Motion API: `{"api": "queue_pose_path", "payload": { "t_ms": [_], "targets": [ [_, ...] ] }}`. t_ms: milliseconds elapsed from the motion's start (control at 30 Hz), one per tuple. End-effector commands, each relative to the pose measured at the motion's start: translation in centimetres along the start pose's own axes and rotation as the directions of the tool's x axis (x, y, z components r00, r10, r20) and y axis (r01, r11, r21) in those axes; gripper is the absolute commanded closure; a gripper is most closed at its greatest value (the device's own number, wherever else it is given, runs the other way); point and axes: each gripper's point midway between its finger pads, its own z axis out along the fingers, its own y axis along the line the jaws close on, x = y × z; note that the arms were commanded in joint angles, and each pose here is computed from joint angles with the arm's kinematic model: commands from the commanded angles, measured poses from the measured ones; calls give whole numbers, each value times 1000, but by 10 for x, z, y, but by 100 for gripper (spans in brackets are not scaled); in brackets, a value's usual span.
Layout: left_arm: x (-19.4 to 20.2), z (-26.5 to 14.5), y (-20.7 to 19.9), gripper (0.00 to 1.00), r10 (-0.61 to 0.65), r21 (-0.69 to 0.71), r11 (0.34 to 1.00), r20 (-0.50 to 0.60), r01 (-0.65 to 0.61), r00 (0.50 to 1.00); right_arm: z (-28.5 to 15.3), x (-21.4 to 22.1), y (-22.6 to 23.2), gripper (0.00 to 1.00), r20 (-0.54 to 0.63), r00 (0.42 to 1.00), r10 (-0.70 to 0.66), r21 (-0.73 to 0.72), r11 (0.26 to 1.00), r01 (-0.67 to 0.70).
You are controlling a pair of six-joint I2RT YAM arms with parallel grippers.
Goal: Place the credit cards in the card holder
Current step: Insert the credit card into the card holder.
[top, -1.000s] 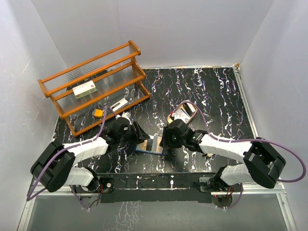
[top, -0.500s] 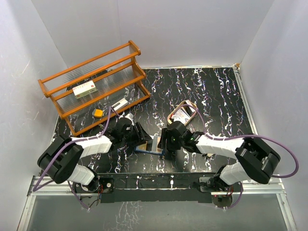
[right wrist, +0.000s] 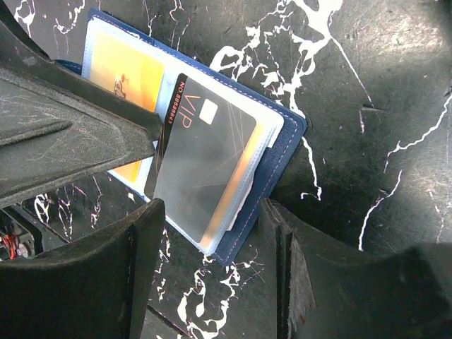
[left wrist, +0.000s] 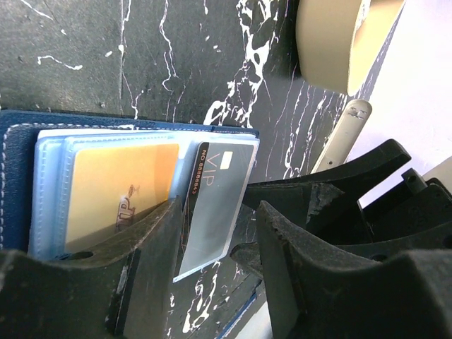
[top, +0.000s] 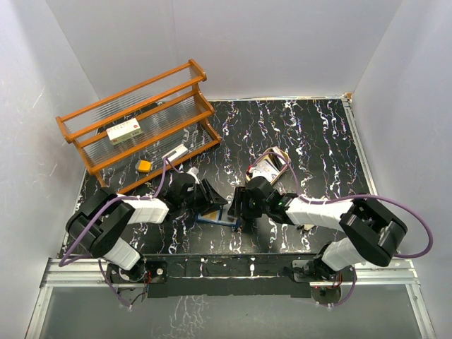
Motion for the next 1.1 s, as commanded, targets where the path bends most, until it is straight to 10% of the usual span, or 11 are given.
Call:
{"api": "queue_pose_path", "payload": {
  "t_ms": [0, 467, 633, 1067],
  "targets": [
    [10, 0, -5, 56, -23, 33, 999, -25, 24, 999, 4, -3, -2, 46, 18, 1000, -20, -17, 1000, 21],
    [14, -6, -15, 57, -48, 20, 999, -18, 49, 999, -21, -21, -10, 42, 79, 996, -39, 41, 999, 36],
    [6, -17, 4, 75, -5, -143, 990, 11, 7, 1000, -34, -22, -3, 36, 103, 995, 9, 0, 1000, -9],
    [-19, -67, 54, 53, 132, -484, 872, 83, -76, 988, -17, -17, -4, 35, 73, 989, 128, 15, 991, -130]
  ]
}}
